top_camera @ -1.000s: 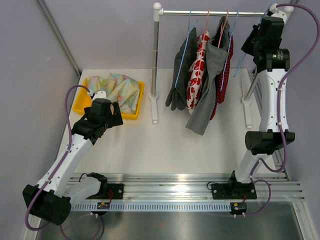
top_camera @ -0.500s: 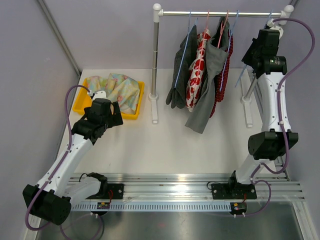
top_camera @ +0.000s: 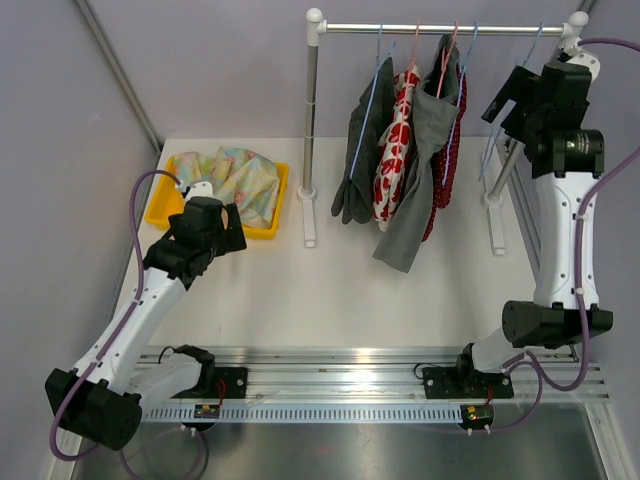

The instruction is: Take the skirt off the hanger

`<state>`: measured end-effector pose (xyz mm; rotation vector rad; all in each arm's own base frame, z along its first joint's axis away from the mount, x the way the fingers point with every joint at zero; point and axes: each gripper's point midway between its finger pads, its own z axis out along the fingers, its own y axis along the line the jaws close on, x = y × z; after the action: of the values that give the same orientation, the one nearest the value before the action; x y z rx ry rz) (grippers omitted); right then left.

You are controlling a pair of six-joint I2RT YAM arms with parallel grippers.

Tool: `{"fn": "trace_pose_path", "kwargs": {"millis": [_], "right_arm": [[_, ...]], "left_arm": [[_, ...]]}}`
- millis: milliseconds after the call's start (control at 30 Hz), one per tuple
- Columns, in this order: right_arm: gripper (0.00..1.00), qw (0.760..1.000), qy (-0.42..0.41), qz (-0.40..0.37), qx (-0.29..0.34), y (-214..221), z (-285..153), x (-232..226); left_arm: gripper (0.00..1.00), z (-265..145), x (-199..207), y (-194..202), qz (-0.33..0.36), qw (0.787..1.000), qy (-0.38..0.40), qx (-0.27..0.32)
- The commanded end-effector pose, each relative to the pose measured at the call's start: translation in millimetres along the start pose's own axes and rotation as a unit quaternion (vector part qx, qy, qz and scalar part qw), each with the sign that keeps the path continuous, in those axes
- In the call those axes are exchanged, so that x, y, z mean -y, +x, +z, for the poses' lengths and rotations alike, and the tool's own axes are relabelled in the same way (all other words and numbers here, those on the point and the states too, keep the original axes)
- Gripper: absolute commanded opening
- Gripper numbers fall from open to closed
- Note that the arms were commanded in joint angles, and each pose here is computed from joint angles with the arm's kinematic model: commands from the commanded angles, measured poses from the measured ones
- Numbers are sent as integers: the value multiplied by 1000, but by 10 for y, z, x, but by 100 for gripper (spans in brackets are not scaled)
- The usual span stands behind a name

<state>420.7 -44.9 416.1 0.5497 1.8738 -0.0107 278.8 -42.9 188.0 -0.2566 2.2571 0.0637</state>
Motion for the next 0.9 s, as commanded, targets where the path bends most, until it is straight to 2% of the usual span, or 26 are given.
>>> {"fn": "trace_pose_path", "kwargs": {"millis": [0,133,300,333,533,867], "right_arm": [[100,997,-11,20,67,-368,-640,76],[100,994,-69,34,82,-489,-1003,-73],[100,984,-151,44,78,-574,-1125,-386],[99,980,-183,43,59,-522,-1085,-520],[98,966,-251,54,31,-526,-889,-866],[94,960,-271,65,14,-527,-370,-1113]], "left_arm": [[99,-27,29,-103,-11,1000,1,24],[99,-37,28,-102,-10,1000,0,25],[99,-47,25,-101,-10,1000,-1,26],[99,-49,30,-100,-9,1000,-1,26],[99,-62,27,-89,-3,1000,-6,28],[99,-81,41,-77,0,1000,-5,29]]}}
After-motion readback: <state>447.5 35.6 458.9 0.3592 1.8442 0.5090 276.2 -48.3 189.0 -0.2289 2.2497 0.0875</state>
